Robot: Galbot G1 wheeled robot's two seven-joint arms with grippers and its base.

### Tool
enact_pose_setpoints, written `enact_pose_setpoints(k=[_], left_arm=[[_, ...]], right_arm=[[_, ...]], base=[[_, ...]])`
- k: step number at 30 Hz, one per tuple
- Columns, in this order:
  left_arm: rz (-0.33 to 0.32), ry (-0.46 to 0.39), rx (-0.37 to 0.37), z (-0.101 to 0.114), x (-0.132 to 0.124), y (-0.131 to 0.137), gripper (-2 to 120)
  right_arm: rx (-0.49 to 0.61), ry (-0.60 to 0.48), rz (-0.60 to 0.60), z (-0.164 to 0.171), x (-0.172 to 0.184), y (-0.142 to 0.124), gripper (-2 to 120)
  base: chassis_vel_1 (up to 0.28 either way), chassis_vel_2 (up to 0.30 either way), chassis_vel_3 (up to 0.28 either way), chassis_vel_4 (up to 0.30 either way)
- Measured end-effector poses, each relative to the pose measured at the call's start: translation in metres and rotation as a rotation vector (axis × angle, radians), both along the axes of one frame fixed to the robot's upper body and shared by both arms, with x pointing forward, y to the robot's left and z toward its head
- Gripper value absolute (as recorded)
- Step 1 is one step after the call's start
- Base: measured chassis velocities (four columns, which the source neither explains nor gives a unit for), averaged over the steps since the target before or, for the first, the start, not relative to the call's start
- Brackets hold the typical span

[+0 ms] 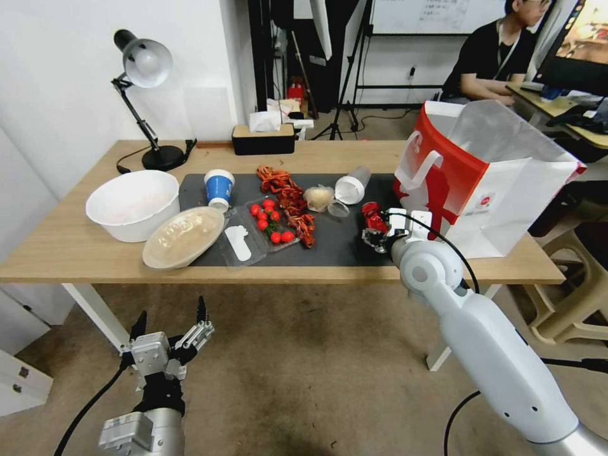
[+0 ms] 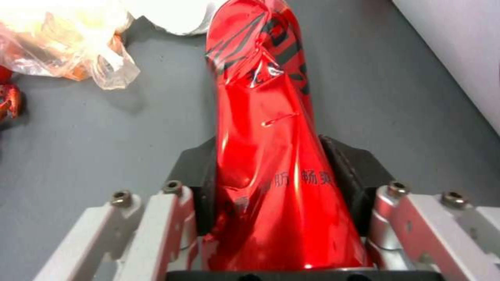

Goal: Pick up the trash from the table and place it into the takeout bag.

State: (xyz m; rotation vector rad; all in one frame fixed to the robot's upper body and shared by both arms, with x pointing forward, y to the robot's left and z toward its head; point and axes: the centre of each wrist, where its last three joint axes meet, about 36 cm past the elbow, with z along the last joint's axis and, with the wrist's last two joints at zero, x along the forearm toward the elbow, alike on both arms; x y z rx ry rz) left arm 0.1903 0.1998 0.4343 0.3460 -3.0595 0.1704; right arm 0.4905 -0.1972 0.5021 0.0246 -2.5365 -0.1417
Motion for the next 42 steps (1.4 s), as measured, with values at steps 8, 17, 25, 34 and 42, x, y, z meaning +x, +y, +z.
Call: enact_pose_setpoints(k=[8,17,25,34,42], left_arm=[[0.009,-0.008,0.005,-0.003,0.001,0.001,100],[0.015,-0.023,0.017,-0.003,0.001,0.002,100],[0.019,-0.026,0.015,-0.003,0.001,0.001,100],[0.021,-0.028,0.016,-0.001,-0.001,0.001,100],[0.023,-0.031,0.021,0.001,-0.002,0.003,100]], right_arm=[[0.019,-0.043,0.045,0.006,-0.005,0.000,37],[-0.066,-0.676,0.148,0.152,-0.022,-0.065,37],[-0.178,-0.649,-0.042,0.177,-0.003,-0.119,37],[-0.187,-0.605,-0.109,0.156,0.005,-0.128,47],[-0.194,-0.595,-0.110,0.152,0.006,-0.126,75]], base=[[0.000,0.000,0.000,0.000],[0.000,0.000,0.000,0.000],[0.000,0.000,0.000,0.000],[0.000,0.000,0.000,0.000],[0.000,0.000,0.000,0.000]])
